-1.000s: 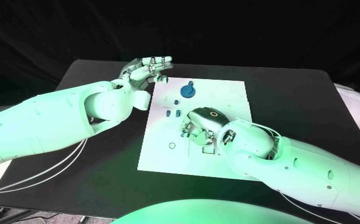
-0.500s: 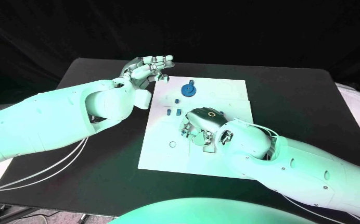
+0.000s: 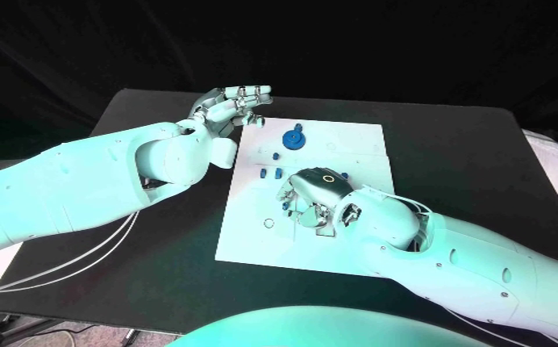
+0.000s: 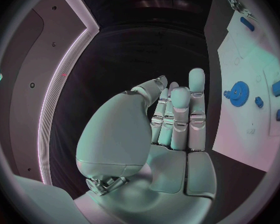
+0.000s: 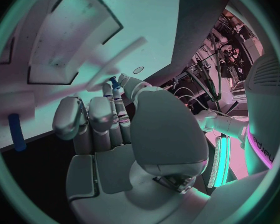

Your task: Assemble the parts on the task board

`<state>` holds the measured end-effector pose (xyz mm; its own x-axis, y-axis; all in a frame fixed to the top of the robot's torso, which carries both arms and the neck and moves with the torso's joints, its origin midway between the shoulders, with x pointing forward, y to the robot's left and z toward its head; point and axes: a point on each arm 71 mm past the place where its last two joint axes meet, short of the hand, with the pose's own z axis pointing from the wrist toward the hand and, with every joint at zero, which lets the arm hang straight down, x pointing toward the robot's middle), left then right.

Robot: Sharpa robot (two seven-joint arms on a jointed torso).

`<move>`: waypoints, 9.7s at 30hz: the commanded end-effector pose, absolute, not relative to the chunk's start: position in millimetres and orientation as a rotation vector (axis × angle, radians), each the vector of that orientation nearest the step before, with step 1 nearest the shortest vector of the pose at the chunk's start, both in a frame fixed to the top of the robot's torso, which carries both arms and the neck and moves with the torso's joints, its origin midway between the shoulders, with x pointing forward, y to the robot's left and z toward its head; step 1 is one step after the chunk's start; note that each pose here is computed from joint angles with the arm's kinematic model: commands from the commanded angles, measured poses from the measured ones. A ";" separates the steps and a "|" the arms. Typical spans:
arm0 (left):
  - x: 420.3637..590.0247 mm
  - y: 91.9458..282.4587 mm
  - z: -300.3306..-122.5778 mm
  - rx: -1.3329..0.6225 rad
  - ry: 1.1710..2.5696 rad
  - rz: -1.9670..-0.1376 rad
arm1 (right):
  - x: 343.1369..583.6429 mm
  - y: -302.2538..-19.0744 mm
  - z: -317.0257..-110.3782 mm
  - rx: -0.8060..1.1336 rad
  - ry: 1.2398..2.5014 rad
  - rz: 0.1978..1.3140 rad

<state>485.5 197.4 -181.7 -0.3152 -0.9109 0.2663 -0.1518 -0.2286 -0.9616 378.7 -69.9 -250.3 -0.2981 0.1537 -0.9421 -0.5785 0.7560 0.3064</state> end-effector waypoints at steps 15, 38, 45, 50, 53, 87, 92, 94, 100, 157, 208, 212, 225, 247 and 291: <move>486.1 199.9 -181.4 -1.293 1.421 -1.614 | 388.5 -125.7 -198.4 -0.145 1.638 0.717; 485.2 200.8 -183.5 -1.284 1.414 -1.599 | 412.8 -177.0 -198.4 -0.269 1.778 0.496; 485.2 201.4 -184.1 -1.285 1.415 -1.596 | 410.9 -174.7 -205.0 -0.287 1.806 0.487; 485.3 200.7 -184.4 -1.285 1.418 -1.597 | 413.4 -172.4 -208.2 -0.279 1.797 0.486; 485.3 200.2 -184.5 -1.284 1.419 -1.599 | 414.5 -171.1 -209.6 -0.275 1.793 0.488; 485.5 202.0 -185.8 -1.290 1.427 -1.594 | 412.7 -166.3 -187.9 -0.125 1.548 0.658; 485.5 201.6 -186.6 -1.298 1.432 -1.598 | 407.4 -157.7 -181.8 -0.106 1.531 0.716; 485.7 201.1 -187.2 -1.304 1.433 -1.600 | 405.4 -151.9 -183.7 -0.112 1.540 0.736; 486.4 199.1 -188.1 -1.310 1.437 -1.608 | 393.2 -124.5 -194.6 -0.138 1.576 0.821; 487.8 188.8 -192.5 -1.315 1.457 -1.624 | 360.8 -45.9 -253.7 -0.387 1.782 0.858; 485.3 195.0 -196.2 -1.309 1.484 -1.625 | 355.1 -216.7 -217.6 0.068 1.915 0.422; 485.4 195.4 -197.0 -1.310 1.486 -1.624 | 356.1 -215.7 -221.1 0.037 1.936 0.397; 484.6 196.3 -198.2 -1.313 1.488 -1.622 | 357.8 -209.6 -231.8 -0.043 1.990 0.353; 484.0 197.0 -198.8 -1.313 1.488 -1.622 | 359.5 -199.9 -251.7 -0.053 2.034 0.352; 482.1 188.5 -200.4 -1.312 1.509 -1.641 | 356.3 -157.0 -248.5 0.184 2.051 0.597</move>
